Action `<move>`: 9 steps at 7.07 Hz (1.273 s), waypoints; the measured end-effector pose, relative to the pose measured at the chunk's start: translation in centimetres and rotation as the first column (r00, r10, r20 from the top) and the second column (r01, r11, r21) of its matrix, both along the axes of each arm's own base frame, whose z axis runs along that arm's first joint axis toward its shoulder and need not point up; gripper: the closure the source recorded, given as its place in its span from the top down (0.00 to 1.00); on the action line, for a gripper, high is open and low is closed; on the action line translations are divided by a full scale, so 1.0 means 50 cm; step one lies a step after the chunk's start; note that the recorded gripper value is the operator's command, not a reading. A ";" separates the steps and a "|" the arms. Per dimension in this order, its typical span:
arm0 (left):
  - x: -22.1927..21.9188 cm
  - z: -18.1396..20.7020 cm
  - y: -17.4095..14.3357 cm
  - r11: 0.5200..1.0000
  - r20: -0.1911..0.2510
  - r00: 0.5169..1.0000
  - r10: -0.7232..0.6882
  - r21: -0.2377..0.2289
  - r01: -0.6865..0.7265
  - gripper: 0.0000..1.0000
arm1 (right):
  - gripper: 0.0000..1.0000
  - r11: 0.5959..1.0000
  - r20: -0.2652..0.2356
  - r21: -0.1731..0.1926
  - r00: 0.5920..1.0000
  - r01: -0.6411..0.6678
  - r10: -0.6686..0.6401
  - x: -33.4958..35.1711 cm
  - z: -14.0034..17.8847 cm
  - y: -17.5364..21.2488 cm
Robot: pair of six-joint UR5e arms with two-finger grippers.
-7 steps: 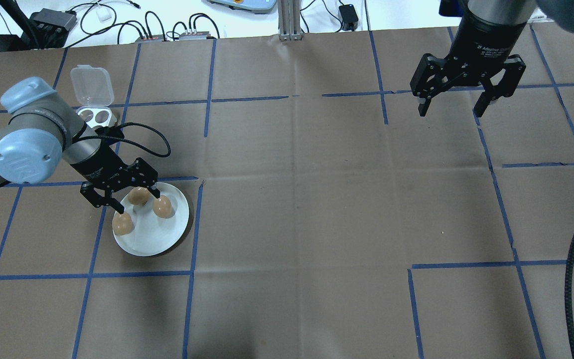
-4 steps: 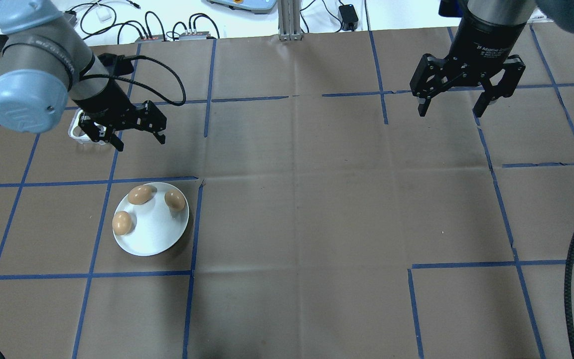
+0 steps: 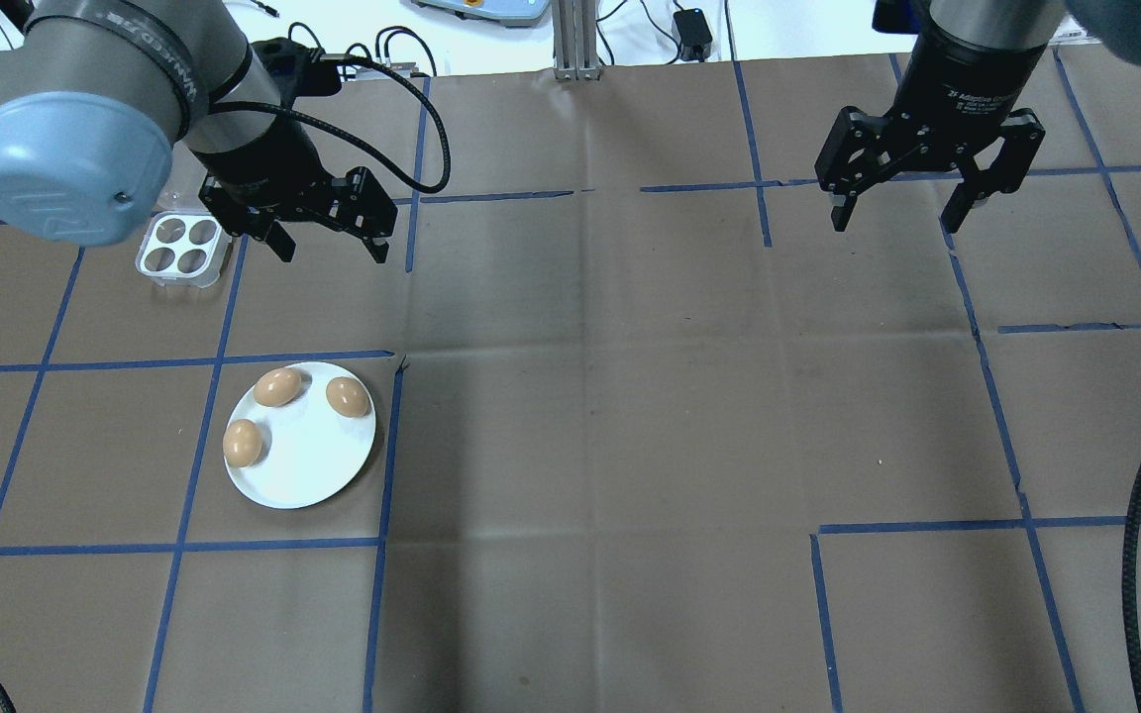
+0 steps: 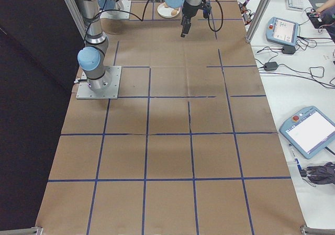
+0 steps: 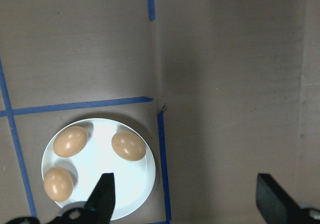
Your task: Place egg on plate
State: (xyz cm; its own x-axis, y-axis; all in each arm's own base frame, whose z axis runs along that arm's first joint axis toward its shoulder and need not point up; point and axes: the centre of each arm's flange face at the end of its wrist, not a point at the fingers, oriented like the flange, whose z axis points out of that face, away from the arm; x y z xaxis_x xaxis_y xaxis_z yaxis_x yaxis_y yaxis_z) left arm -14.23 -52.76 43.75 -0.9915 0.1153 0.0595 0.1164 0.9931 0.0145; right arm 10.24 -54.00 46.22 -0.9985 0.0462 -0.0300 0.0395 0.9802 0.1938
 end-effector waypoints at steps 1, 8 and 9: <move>0.004 0.022 0.003 1.000 0.032 0.999 -0.004 0.007 0.003 1.00 | 1.00 1.000 0.000 0.000 1.000 0.000 0.000 0.000 0.000 0.000; 0.038 -0.003 -0.017 1.000 0.092 0.996 0.014 0.023 -0.016 1.00 | 1.00 1.000 0.000 0.001 1.000 0.000 0.000 0.000 -0.001 0.000; 0.038 -0.007 -0.020 1.000 0.093 0.996 0.013 0.027 -0.015 1.00 | 1.00 1.000 -0.001 0.001 1.000 0.000 0.000 0.000 -0.001 0.000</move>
State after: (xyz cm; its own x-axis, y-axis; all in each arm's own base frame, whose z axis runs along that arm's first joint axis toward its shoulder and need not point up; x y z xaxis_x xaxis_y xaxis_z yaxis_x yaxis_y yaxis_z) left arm -12.34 -53.74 43.39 -0.9944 0.1011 -0.0295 0.0994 0.9937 0.0519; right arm 10.24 -54.02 46.19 -0.9985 0.0461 -0.0294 0.0395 0.9801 0.1945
